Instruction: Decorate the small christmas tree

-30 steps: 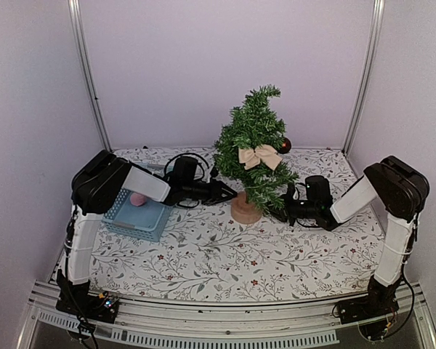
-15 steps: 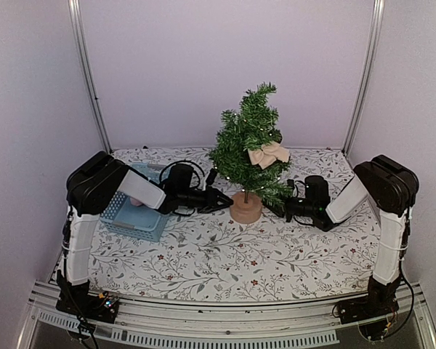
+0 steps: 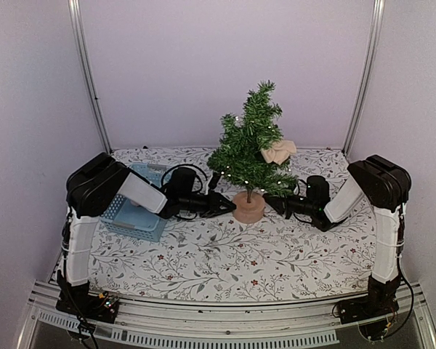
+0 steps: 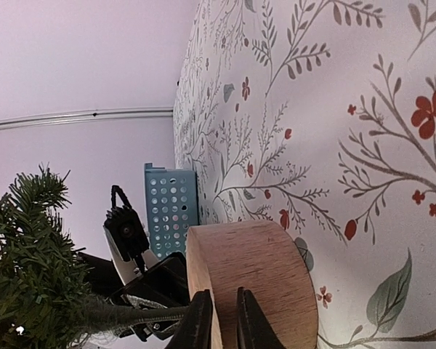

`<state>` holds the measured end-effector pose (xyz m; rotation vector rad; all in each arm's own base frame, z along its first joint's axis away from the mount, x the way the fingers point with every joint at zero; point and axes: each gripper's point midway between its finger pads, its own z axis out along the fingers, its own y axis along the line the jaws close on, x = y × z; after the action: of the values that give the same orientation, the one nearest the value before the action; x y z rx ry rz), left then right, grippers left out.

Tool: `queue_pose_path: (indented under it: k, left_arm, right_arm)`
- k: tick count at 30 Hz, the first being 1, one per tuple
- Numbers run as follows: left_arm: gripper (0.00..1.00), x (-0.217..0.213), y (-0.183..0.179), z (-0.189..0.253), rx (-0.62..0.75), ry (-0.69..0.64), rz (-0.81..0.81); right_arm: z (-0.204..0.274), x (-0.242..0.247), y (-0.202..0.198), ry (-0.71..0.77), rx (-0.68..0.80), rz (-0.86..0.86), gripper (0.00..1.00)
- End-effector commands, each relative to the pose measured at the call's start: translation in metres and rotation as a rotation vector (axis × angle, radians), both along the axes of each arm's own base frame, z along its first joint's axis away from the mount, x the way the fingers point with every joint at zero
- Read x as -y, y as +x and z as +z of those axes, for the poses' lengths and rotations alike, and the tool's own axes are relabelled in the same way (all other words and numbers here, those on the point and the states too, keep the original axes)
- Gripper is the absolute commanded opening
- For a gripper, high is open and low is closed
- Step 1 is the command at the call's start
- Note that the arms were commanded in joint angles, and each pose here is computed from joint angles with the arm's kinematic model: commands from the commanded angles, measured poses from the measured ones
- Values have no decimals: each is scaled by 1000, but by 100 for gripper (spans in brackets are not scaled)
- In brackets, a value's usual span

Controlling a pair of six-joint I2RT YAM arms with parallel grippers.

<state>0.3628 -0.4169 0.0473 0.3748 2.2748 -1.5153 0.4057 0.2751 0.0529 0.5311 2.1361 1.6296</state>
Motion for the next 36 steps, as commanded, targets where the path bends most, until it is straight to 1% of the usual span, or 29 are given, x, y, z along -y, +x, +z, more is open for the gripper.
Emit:
queue_pose_path:
  k: [1, 7, 12, 19, 27, 32, 36]
  left_arm:
    - [27, 11, -8, 30, 47, -57, -22]
    - [27, -5, 5, 45, 75, -77, 63]
    - [28, -17, 27, 50, 87, -69, 125]
    - [28, -11, 50, 32, 70, -37, 125]
    - [28, 1, 69, 17, 46, -53, 128]
    - [28, 5, 74, 10, 45, -60, 125]
    - [28, 7, 72, 11, 51, -79, 120]
  right_arm:
    - [6, 10, 8, 21, 30, -18, 16]
    - [11, 46, 15, -27, 45, -86, 19]
    - [13, 57, 0, -48, 35, -97, 21]
    - [17, 39, -28, -40, 24, -58, 22]
    - [11, 10, -47, 2, -4, -20, 25]
    - [8, -9, -54, 17, -18, 11, 26]
    - [-2, -11, -53, 22, -44, -2, 26]
